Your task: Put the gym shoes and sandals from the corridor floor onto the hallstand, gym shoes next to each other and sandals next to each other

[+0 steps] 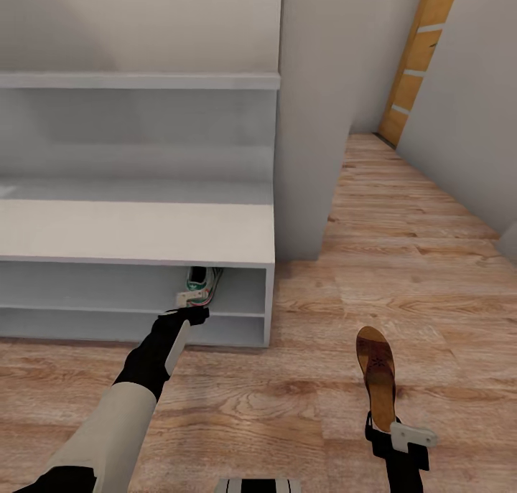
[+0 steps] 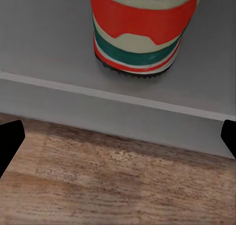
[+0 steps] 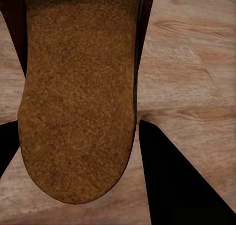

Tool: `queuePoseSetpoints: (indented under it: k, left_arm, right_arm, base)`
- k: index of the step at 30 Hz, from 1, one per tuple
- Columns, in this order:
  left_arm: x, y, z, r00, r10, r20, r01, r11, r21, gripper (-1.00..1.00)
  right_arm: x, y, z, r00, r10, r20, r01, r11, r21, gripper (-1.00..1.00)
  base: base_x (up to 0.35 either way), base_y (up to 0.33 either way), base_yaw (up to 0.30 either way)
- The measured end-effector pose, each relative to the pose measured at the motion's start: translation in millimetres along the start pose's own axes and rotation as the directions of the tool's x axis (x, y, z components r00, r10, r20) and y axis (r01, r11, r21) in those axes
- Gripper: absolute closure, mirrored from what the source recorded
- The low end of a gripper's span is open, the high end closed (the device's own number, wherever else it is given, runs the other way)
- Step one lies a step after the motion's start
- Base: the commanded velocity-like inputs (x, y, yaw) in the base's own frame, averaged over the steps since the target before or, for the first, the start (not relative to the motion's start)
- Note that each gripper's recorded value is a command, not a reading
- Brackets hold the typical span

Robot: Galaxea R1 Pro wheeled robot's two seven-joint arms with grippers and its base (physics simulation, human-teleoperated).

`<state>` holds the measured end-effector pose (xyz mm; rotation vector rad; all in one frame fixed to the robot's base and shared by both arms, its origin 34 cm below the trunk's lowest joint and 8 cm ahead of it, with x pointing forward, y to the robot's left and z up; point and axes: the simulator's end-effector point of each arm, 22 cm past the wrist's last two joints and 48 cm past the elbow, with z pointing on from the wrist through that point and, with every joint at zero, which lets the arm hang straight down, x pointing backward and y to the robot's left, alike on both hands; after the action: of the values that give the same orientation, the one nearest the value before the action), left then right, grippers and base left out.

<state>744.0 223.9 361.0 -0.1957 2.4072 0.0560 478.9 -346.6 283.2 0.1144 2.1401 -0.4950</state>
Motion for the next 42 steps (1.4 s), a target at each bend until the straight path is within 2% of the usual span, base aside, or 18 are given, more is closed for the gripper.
queuePoseSetpoints:
  k: [7,20,42]
  left_arm:
    - [0.0,0.0,0.0,1.000,0.000,0.000,0.000,1.000,0.000,-1.00]
    - [0.0,0.0,0.0,1.000,0.000,0.000,0.000,1.000,0.000,-1.00]
    - [-2.4,0.0,0.0,1.000,-0.003,0.011,0.003,1.000,0.000,-1.00]
  right_arm:
    - [0.0,0.5,-0.2,1.000,0.001,0.000,-0.001,1.000,0.000,1.00]
    - [0.1,0.6,-0.2,1.000,0.001,0.000,-0.001,1.000,-0.001,1.00]
    - [1.5,-0.5,0.1,1.000,-0.003,-0.002,0.003,1.000,-0.001,1.00]
  base:
    - [-0.034,0.000,0.000]
    - [-0.162,0.000,0.000]
    - [-0.020,0.000,0.000]
